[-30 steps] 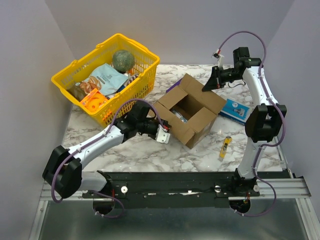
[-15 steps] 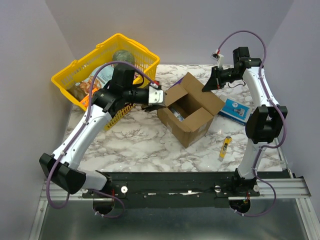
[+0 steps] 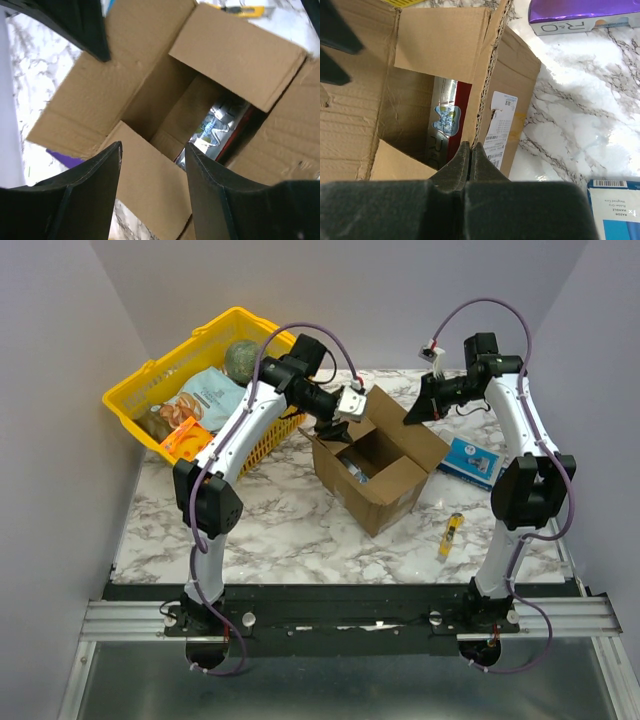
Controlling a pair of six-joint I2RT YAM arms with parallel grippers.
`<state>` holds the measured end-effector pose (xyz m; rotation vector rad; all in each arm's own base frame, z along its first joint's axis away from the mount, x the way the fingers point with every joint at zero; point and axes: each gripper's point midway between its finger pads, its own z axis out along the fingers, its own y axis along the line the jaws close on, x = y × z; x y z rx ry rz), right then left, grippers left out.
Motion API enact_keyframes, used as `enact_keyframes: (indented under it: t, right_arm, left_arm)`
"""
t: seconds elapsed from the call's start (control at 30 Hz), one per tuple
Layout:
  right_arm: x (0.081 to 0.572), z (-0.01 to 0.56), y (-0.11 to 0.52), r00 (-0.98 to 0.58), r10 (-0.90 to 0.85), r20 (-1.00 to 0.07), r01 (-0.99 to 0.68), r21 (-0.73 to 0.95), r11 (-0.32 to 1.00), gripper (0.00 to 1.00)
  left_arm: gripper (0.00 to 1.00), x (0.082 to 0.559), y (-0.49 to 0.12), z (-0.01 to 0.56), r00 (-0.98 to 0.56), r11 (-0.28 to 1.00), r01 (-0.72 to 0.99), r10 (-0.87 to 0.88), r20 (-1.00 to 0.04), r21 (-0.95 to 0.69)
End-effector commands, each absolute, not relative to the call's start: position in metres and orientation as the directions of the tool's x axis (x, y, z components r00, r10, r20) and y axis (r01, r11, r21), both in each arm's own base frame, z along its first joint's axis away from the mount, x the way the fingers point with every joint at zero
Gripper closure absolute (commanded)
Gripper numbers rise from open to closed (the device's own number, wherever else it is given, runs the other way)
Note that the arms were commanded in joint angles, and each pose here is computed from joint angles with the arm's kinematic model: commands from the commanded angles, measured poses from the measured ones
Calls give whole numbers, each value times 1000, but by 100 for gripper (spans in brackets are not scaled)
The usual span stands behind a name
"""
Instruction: Unpack the express box
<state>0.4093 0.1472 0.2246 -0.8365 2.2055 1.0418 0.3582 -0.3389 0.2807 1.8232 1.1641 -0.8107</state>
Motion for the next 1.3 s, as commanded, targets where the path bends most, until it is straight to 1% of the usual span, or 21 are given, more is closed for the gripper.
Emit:
enact_keyframes:
  t: [0.0,0.03,0.07,0.13,0.3,0.37,0.47,0.53,0.57,0.6,0.7,0.73,0.77,0.83,0.87,0.97,1.03,1.1,1.17,1.2,1.27]
  right_arm:
    - [398,206,137,-660,-382,-646,-727,421,543,100]
    - [399,206,137,-662,-382,-645,-725,421,545,100]
    - [400,206,137,-660,-383,-647,-726,418,546,99]
    - [401,206,137,-660,-383,-647,-726,418,546,100]
    - [401,205,137,-664,-382,-643,-723,422,546,100]
    - [401,203,137,-664,-385,-641,-724,423,545,100]
    - [400,202,137,-664,-389,-638,-726,427,540,99]
    - [399,201,137,-663,-392,-638,-728,426,537,100]
    - [398,202,138,-662,-390,-640,-729,430,532,100]
    - [398,201,138,-662,-391,-639,-730,432,530,100]
    - [396,204,139,-655,-391,-646,-737,433,519,99]
    - [396,207,140,-652,-390,-650,-739,431,517,100]
    - [395,212,140,-645,-385,-660,-744,427,515,100]
    - [394,219,141,-637,-379,-672,-748,418,515,100]
    - [393,225,141,-626,-379,-682,-754,406,516,100]
    - [393,237,141,-601,-383,-701,-765,366,530,99]
    - [392,253,142,-567,-392,-725,-775,307,552,90]
    - [403,278,135,-499,-401,-768,-771,181,611,73]
    - [414,321,135,-387,-390,-836,-762,52,645,69]
    - [417,336,138,-340,-408,-847,-745,-22,666,61]
    - [410,382,147,-174,-411,-895,-734,-161,660,57]
  left_arm:
    - [37,280,-294,252,364,-440,887,477,-800,141]
    - [37,271,-292,252,421,-479,859,461,-781,181]
    - [37,263,-288,237,417,-501,852,479,-772,150]
    - [37,257,-282,229,470,-542,823,478,-742,172]
    - [36,248,-274,196,510,-607,783,504,-697,134]
    - [36,249,-275,188,481,-585,803,529,-699,110]
    - [36,262,-285,175,503,-556,814,534,-679,165]
    - [36,274,-295,171,546,-539,807,522,-655,242]
    - [36,272,-292,156,546,-547,806,539,-641,227]
    - [37,282,-293,150,578,-545,796,553,-600,265]
    - [46,289,-292,128,598,-545,791,593,-539,278]
    - [56,289,-292,128,602,-540,791,598,-529,288]
    - [61,284,-289,118,593,-539,797,608,-528,274]
    - [73,291,-295,126,613,-508,788,596,-519,347]
    - [86,284,-295,120,590,-493,805,606,-534,331]
    - [100,283,-304,129,588,-455,808,585,-559,374]
    - [100,284,-308,135,592,-440,805,568,-571,398]
    - [100,285,-312,140,586,-418,810,561,-585,411]
    - [100,285,-314,145,582,-397,813,553,-596,426]
    - [100,288,-317,149,577,-372,817,550,-605,441]
    - [100,285,-317,149,562,-347,826,550,-618,443]
